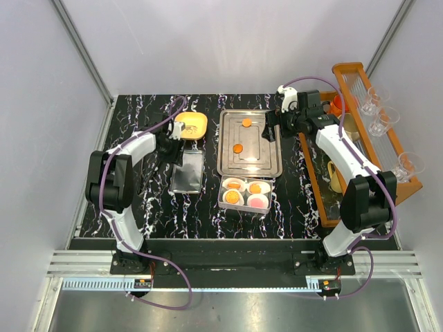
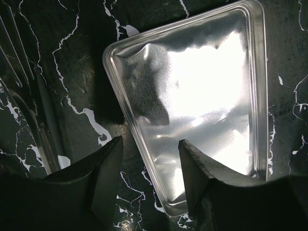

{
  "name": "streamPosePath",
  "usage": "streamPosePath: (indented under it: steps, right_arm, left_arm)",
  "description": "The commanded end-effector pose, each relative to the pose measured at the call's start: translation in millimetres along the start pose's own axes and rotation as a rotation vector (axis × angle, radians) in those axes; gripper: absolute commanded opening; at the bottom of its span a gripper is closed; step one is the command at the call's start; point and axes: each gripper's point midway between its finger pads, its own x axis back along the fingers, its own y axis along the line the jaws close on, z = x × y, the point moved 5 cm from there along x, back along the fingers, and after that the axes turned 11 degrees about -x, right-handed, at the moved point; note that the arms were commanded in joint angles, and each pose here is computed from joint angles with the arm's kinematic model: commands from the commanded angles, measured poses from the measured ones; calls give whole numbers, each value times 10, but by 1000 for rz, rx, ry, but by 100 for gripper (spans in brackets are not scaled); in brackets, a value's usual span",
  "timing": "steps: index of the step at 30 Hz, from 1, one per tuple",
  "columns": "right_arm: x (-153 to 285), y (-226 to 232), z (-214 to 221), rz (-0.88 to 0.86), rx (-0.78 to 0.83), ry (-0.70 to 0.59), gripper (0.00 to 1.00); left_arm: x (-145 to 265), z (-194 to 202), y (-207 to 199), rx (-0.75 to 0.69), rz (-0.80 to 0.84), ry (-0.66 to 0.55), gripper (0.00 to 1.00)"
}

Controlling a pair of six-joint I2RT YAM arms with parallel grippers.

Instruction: Pack the cookies

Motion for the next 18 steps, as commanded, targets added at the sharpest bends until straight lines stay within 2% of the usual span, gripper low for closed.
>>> streamPosePath:
  steps: [1, 8, 18]
  right_arm:
    - [21, 31, -118, 7, 28, -50, 100]
    - [13, 27, -113, 9, 20, -55, 100]
    - [13, 20, -108, 10, 17, -54, 100]
  left_arm:
    - [-4, -95, 56, -2, -26, -16, 52]
    - [-64, -42, 82, 15, -16, 10, 50]
    - [-89, 41, 146, 28, -16, 35, 40]
